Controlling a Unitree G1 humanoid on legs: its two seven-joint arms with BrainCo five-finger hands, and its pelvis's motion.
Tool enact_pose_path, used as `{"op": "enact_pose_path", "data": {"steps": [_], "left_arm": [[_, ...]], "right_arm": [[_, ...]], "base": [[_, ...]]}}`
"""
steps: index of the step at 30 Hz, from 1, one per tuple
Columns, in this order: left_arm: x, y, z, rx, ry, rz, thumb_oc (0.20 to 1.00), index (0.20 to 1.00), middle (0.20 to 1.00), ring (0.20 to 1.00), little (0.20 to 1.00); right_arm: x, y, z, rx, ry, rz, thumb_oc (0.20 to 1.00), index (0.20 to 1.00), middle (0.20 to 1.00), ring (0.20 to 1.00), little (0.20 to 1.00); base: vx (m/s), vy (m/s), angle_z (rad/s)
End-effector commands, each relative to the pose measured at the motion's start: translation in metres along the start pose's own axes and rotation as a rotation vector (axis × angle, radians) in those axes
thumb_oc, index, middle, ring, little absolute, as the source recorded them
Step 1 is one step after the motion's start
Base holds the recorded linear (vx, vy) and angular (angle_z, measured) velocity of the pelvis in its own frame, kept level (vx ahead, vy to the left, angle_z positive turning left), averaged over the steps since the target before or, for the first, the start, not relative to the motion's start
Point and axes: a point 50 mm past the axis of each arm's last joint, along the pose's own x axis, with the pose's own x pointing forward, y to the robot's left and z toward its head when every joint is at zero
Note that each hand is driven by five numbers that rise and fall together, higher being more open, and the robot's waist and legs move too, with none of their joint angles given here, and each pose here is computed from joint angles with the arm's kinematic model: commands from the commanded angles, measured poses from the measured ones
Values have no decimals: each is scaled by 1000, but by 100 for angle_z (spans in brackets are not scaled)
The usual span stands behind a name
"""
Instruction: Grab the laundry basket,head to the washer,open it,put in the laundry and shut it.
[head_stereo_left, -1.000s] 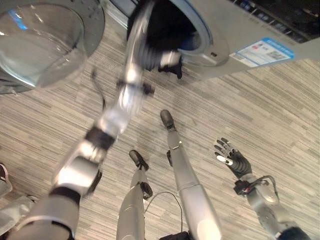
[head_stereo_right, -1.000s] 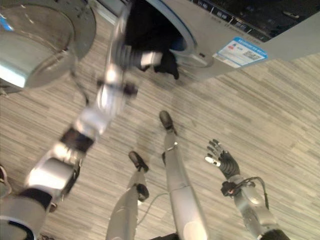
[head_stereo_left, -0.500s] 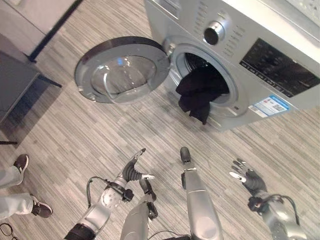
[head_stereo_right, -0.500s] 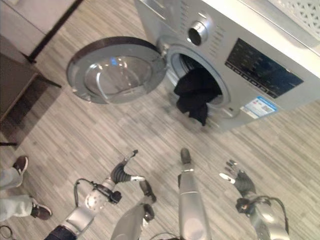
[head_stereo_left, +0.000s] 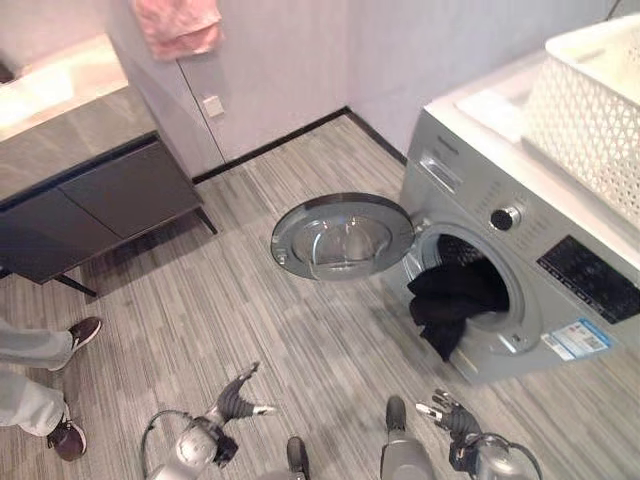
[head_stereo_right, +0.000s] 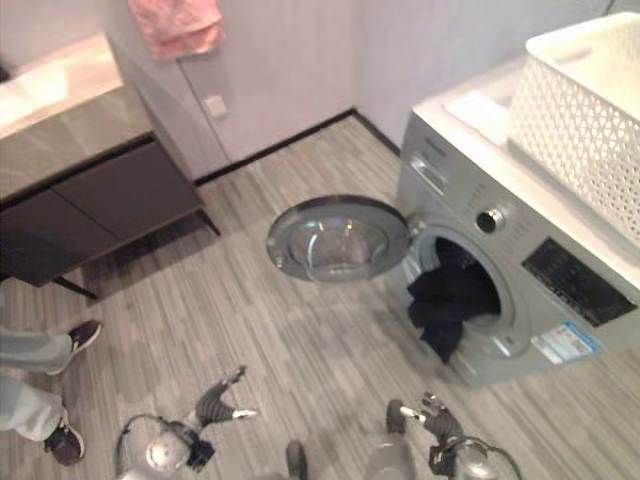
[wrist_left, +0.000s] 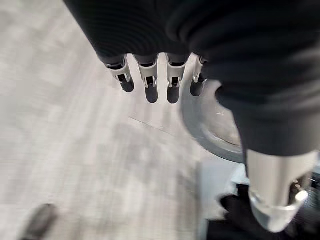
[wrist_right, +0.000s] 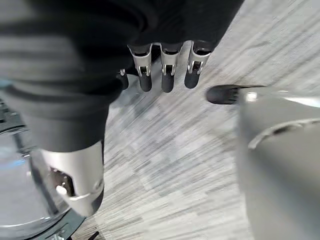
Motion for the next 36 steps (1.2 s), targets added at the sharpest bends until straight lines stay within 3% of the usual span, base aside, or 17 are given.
{"op": "enact_pose_path", "data": {"steps": [1, 8, 15, 20, 28, 32, 36], "left_arm": [[6, 23, 22, 60, -87, 76, 1000, 1000, 1000, 1000, 1000], [-7, 13, 1, -38, -13, 98, 1000, 1000, 1000, 1000, 1000], [-4, 17, 9, -103, -40, 115, 1000, 1000, 1000, 1000, 1000], [-4, 23, 25, -144, -121, 138, 1000, 1000, 1000, 1000, 1000], [-2, 23, 31, -119, -160, 133, 1000, 1000, 1000, 1000, 1000], [-2, 31, 38, -109, -195, 162, 1000, 1000, 1000, 1000, 1000], [1, 31, 52, -121, -245, 185, 1000, 1000, 1000, 1000, 1000]], "right_arm": [[3, -5, 14, -36, -43, -14, 1000, 1000, 1000, 1000, 1000], [-3, -7, -11, -146, 71, -34, 1000, 1000, 1000, 1000, 1000], [5, 3, -13, -233, 123, -42, 1000, 1000, 1000, 1000, 1000], [23, 24, 18, -314, 36, -1, 1000, 1000, 1000, 1000, 1000], [28, 34, 30, -396, 8, 35, 1000, 1000, 1000, 1000, 1000], [34, 44, 40, -397, -3, 18, 1000, 1000, 1000, 1000, 1000], [43, 40, 56, -338, 8, -106, 1000, 1000, 1000, 1000, 1000]], "base": [[78, -69, 4], [89, -174, 15], [16, -265, -7], [242, 129, -49], [211, 279, -59], [12, 208, -41], [-44, 115, -3]]}}
